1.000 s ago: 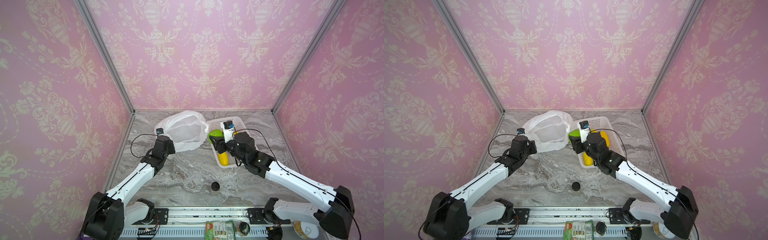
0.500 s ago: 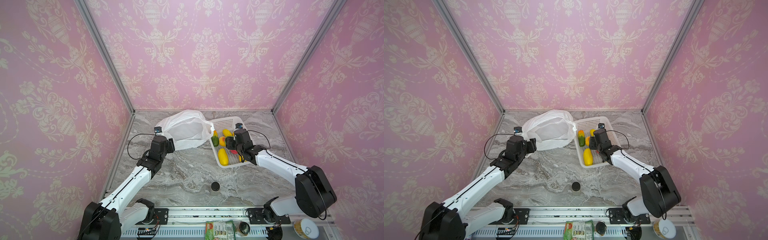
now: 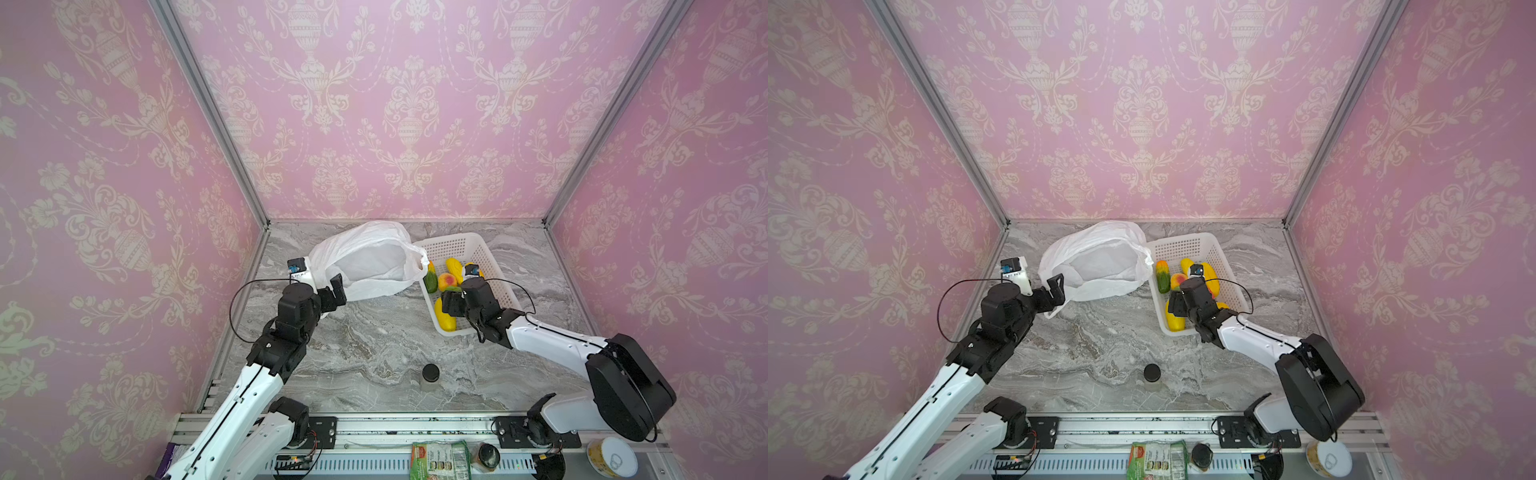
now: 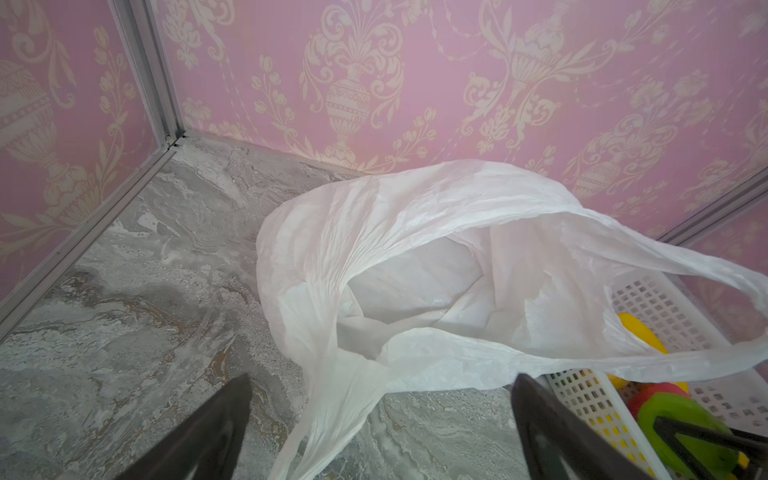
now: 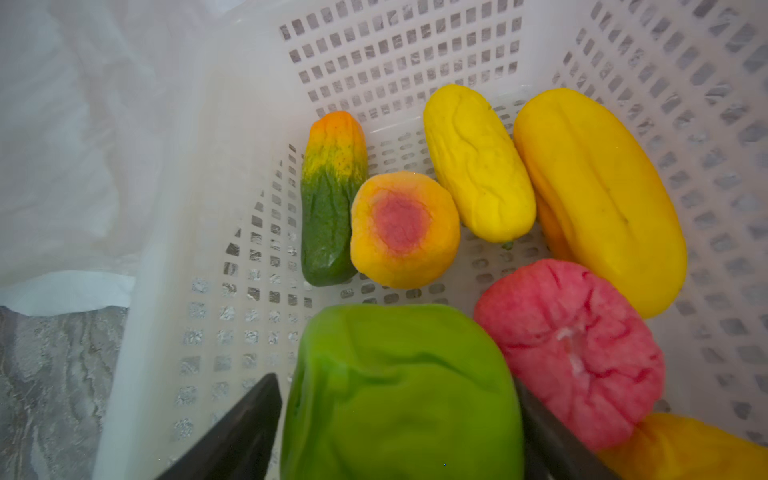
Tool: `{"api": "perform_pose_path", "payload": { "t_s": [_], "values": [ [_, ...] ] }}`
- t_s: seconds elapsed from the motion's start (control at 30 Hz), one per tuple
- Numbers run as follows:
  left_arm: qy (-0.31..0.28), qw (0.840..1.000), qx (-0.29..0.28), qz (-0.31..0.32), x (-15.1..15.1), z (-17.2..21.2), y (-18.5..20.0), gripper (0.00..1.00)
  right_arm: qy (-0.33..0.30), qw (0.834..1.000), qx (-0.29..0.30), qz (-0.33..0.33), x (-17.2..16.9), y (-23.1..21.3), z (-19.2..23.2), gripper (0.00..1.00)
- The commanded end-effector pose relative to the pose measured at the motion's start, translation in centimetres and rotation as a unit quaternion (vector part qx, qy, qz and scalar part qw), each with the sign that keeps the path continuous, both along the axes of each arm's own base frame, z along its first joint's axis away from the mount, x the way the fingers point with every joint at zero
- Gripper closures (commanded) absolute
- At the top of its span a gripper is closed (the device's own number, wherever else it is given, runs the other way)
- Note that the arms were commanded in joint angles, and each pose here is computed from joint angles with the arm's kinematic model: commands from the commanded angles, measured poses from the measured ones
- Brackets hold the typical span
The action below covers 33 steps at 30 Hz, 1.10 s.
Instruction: Untie the knot of the plastic bag and take out the fruit
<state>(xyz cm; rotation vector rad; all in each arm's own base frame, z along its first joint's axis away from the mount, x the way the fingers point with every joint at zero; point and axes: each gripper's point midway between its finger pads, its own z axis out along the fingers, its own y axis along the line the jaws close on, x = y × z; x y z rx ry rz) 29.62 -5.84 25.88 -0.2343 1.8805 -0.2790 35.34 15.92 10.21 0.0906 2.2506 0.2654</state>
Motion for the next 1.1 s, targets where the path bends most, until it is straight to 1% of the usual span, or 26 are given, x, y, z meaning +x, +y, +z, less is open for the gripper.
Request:
{"api": "perform_pose_path", "payload": {
  "t_s": [0.0, 0.07, 0.1, 0.13, 0.2, 0.27, 0.3, 0.33, 0.43, 0.47, 0.57, 0.63, 0.73, 0.77, 0.8, 0.83, 0.93, 1.0, 1.07],
  "values": [
    [0.018, 1.000, -0.006, 0.007, -2.2, 0.1, 1.0, 0.01, -0.015, 0.999, -0.018, -0.022, -0.5, -1.6, 1.1, 0.08],
    [0.012, 1.000, 0.008, 0.027, -3.3, 1.0, 2.2, 0.01, -0.036, 0.999, -0.012, -0.024, -1.2, -2.1, 2.9, 0.02],
    [0.011, 0.999, 0.018, 0.043, -3.7, 1.2, 2.9, 0.01, -0.046, 0.999, -0.010, -0.025, -1.5, -2.4, 3.9, 0.00],
    [0.008, 0.998, 0.027, 0.061, -4.0, 1.2, 3.8, 0.01, -0.051, 0.998, -0.012, -0.027, -1.9, -2.8, 4.7, 0.00],
    [0.008, 0.991, 0.056, 0.120, -4.9, 0.7, 6.2, 0.01, -0.057, 0.998, -0.012, -0.031, -2.7, -3.7, 6.4, 0.00],
    [0.005, 0.973, 0.101, 0.207, -6.0, -0.2, 9.6, 0.01, -0.061, 0.997, -0.015, -0.044, -3.5, -5.2, 8.1, 0.00],
    [0.007, 0.958, 0.125, 0.256, -6.7, -1.0, 11.4, 0.01, -0.067, 0.995, -0.022, -0.067, -3.9, -6.6, 9.0, 0.00],
    [0.010, 0.946, 0.137, 0.294, -7.5, -1.8, 12.7, 0.01, -0.073, 0.992, -0.030, -0.098, -4.2, -8.2, 9.7, 0.00],
    [0.007, 0.922, 0.143, 0.359, -9.0, -3.9, 15.1, 0.01, -0.093, 0.973, -0.033, -0.211, -5.6, -14.0, 11.1, 0.00],
    [0.005, 0.918, 0.142, 0.371, -9.3, -4.5, 15.5, 0.01, -0.093, 0.967, -0.025, -0.235, -6.0, -15.3, 11.3, 0.00],
    [0.000, 0.912, 0.141, 0.385, -9.4, -5.9, 16.2, 0.01, -0.090, 0.954, 0.000, -0.288, -7.0, -18.7, 11.7, 0.00],
    [0.003, 0.912, 0.149, 0.382, -8.7, -7.1, 16.3, 0.01, -0.084, 0.942, 0.003, -0.324, -7.2, -21.2, 11.2, 0.00],
    [0.012, 0.917, 0.166, 0.362, -7.1, -9.0, 15.9, 0.01, -0.061, 0.931, -0.015, -0.359, -6.7, -24.6, 8.2, 0.00],
    [0.022, 0.916, 0.176, 0.360, -6.7, -9.8, 15.9, 0.01, -0.055, 0.931, -0.029, -0.360, -6.4, -25.5, 6.8, 0.00],
    [0.032, 0.914, 0.183, 0.362, -6.4, -10.5, 16.0, 0.01, -0.042, 0.926, -0.037, -0.374, -6.6, -26.3, 5.5, 0.00],
    [0.039, 0.916, 0.186, 0.354, -5.9, -11.1, 15.9, 0.01, -0.036, 0.923, -0.042, -0.380, -6.6, -26.6, 4.7, 0.00],
    [0.057, 0.935, 0.195, 0.291, -3.9, -13.4, 14.2, 0.01, -0.032, 0.934, -0.051, -0.352, -5.8, -26.1, 2.4, 0.00],
    [0.070, 0.945, 0.198, 0.252, -2.6, -14.0, 13.1, 0.01, -0.035, 0.934, -0.054, -0.351, -5.5, -26.2, 0.3, 0.00],
    [0.073, 0.948, 0.201, 0.234, -1.6, -14.3, 12.6, 0.01, -0.039, 0.932, -0.046, -0.356, -5.1, -26.3, -1.5, 0.00]
  ]
}}
